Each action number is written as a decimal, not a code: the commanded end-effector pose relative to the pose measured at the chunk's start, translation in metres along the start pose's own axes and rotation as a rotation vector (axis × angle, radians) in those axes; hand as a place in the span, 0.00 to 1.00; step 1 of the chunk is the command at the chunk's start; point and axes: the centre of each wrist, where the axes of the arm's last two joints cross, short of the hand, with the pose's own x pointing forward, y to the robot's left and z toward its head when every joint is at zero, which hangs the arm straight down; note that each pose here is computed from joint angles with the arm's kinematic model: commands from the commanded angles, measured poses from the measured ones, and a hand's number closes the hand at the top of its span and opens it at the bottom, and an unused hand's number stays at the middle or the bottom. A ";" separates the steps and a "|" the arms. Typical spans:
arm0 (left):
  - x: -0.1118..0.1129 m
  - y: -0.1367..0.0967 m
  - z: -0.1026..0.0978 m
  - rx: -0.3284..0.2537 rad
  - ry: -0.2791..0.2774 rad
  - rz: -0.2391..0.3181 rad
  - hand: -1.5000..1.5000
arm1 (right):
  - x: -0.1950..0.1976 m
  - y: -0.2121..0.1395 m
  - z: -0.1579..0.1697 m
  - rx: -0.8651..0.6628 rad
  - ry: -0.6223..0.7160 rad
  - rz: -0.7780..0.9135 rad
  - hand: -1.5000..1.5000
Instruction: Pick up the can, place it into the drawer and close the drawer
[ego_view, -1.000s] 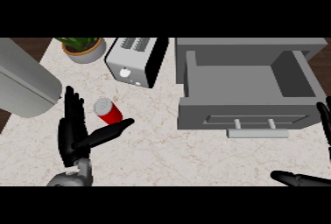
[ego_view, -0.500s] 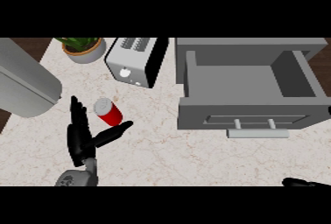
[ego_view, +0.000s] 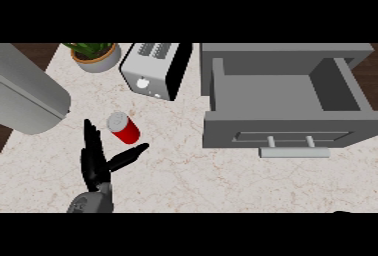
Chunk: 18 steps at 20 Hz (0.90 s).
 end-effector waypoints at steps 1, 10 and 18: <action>-0.023 -0.011 -0.009 0.005 0.011 0.010 0.00 | -0.004 0.001 0.013 0.007 -0.008 0.001 0.00; -0.060 0.023 -0.024 0.058 0.039 0.030 0.00 | -0.001 0.005 0.008 -0.003 0.008 0.015 0.00; -0.029 0.009 -0.068 -0.021 0.019 0.035 0.00 | -0.002 -0.008 0.002 0.018 -0.003 0.006 0.00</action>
